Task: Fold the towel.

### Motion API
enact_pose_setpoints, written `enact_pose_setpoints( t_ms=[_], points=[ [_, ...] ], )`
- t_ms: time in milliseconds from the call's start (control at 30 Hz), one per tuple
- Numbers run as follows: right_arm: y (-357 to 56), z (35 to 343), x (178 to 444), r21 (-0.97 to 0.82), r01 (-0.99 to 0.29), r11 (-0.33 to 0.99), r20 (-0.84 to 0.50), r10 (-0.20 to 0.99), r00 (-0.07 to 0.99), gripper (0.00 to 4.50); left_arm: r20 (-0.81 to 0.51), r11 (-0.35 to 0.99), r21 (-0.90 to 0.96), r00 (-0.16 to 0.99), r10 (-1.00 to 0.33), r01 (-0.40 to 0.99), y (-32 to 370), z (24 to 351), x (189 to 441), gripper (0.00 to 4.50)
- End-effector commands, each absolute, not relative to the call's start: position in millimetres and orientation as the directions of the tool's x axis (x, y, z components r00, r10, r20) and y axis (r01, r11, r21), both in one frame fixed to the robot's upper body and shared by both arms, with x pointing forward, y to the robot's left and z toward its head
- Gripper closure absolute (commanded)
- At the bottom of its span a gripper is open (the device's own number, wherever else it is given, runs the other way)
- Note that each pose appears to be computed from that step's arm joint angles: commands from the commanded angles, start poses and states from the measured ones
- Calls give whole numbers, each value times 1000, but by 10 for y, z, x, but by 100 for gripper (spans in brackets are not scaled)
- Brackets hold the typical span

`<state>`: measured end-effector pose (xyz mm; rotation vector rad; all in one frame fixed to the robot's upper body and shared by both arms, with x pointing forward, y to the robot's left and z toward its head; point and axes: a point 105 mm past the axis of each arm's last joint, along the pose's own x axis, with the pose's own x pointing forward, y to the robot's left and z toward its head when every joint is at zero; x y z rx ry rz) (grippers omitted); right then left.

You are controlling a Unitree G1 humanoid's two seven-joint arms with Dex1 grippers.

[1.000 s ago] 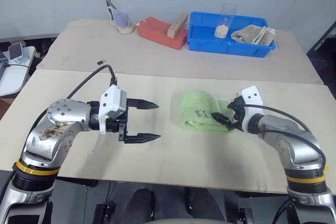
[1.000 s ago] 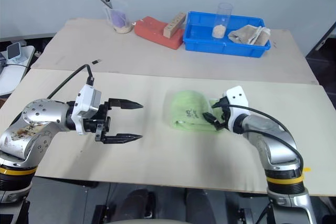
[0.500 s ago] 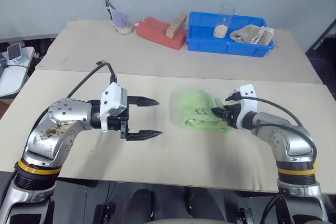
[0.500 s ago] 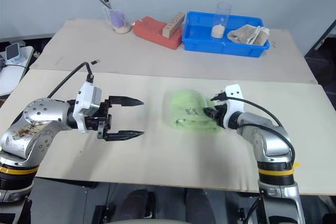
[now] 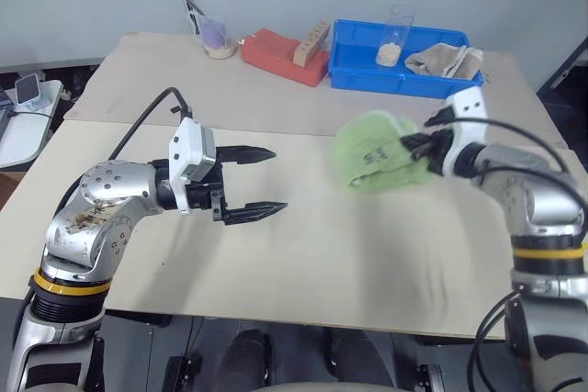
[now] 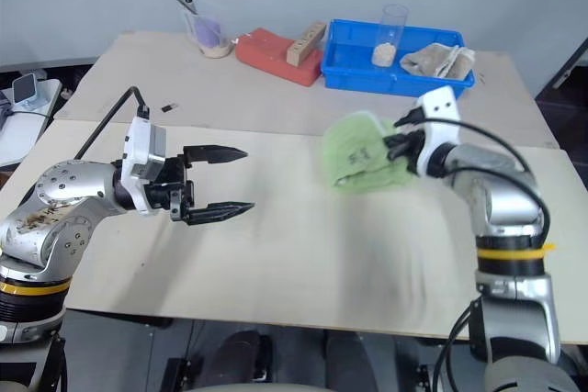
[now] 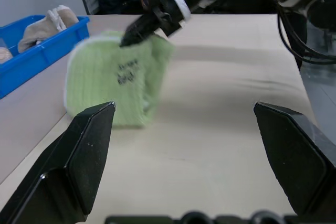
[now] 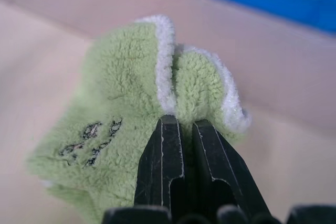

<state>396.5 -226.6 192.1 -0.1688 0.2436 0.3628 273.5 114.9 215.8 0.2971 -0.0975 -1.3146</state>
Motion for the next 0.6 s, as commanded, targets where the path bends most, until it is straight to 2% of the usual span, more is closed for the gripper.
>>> enact_pose_setpoints(
  t_ms=[33,200,233,533,567,600],
  points=[
    [-2498,1828,4068,-124,-286,950,-284,242,928,449,-63,207,287,234,-970,935,1176,2303,2701,0],
    [-2586,1617,4142,-54,-197,979,-300,172,938,449,-73,218,278,247,-966,936,1223,2321,2723,0],
    [-2583,1612,4145,-37,-192,981,-293,173,940,366,-75,221,281,251,-965,934,1230,2324,2728,0],
    [-2608,1892,4103,-18,-183,983,-202,176,964,70,-93,283,296,323,-942,912,1356,2293,2767,0],
    [-2612,1955,4090,-24,-188,982,-185,180,966,25,-105,299,294,342,-934,908,1394,2272,2777,0],
    [-2601,2048,4066,-34,-204,978,-160,196,967,1,-135,335,296,386,-912,895,1462,2229,2815,0]
  ],
)
